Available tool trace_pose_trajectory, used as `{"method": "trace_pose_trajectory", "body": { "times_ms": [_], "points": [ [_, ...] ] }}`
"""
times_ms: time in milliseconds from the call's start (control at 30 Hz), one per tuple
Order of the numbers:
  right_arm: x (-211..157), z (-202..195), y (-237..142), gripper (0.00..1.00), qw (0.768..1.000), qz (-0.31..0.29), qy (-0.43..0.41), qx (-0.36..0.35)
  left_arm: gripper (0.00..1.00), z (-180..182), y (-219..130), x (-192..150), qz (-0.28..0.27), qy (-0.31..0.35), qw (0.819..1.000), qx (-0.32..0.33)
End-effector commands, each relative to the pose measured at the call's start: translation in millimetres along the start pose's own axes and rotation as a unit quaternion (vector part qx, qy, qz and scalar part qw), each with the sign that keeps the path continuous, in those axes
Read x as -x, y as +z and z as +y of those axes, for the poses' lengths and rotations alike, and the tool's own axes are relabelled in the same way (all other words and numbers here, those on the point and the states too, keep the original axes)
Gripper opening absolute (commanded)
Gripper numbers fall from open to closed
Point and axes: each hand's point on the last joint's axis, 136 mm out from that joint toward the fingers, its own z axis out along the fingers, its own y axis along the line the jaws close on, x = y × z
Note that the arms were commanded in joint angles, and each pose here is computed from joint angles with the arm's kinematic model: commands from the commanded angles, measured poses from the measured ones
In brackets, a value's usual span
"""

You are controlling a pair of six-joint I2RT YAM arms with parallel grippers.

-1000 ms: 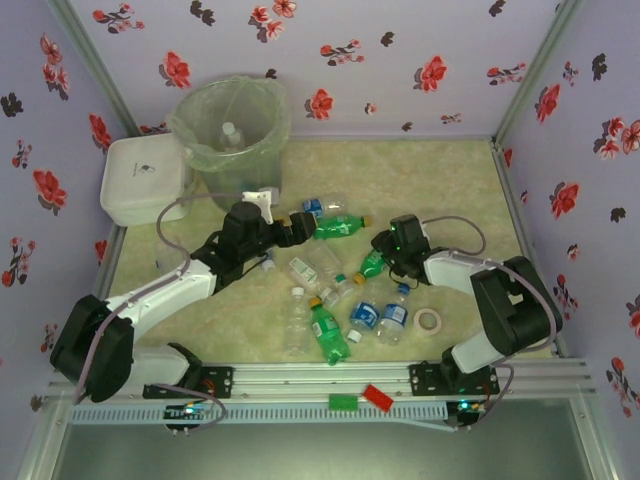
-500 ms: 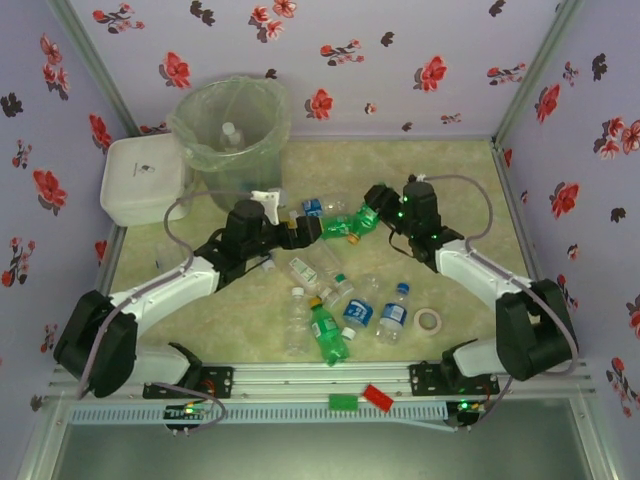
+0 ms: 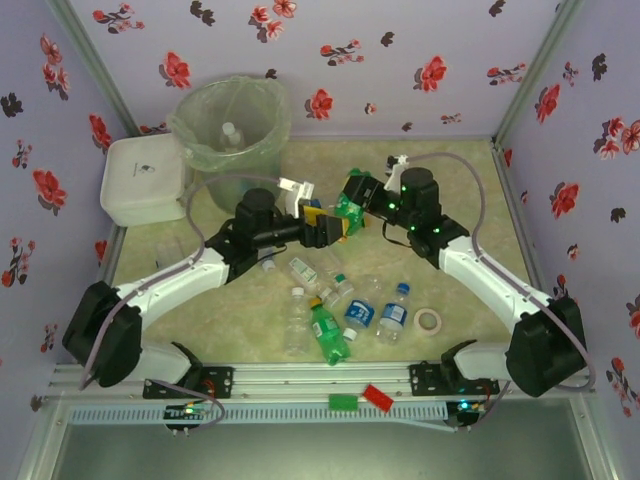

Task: Put the plastic bottles in the bin

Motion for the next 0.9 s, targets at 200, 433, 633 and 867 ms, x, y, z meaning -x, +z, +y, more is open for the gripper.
{"method": "trace_pose_trajectory", "body": {
  "times_ms": [200, 433, 633, 867],
  "points": [
    [-4, 32, -7, 0.52, 0.999, 0.006, -0.028, 0.038, 0.87, -19, 13, 2, 0.007, 0.03, 0.999, -0.032],
    [-8, 32, -9, 0.52, 0.999, 0.005, -0.025, 0.036, 0.7, -13, 19, 1, 0.009, 0.027, 0.999, -0.025],
    [-10, 29, -15, 0.53, 0.999, 0.001, -0.026, 0.03, 0.58, -13, 20, 6, 0.006, 0.031, 0.999, -0.019],
    [-7, 30, -19, 0.71, 0.999, -0.004, -0.028, 0.022, 0.44, -11, 14, 12, -0.006, 0.033, 0.999, -0.002]
  ]
}}
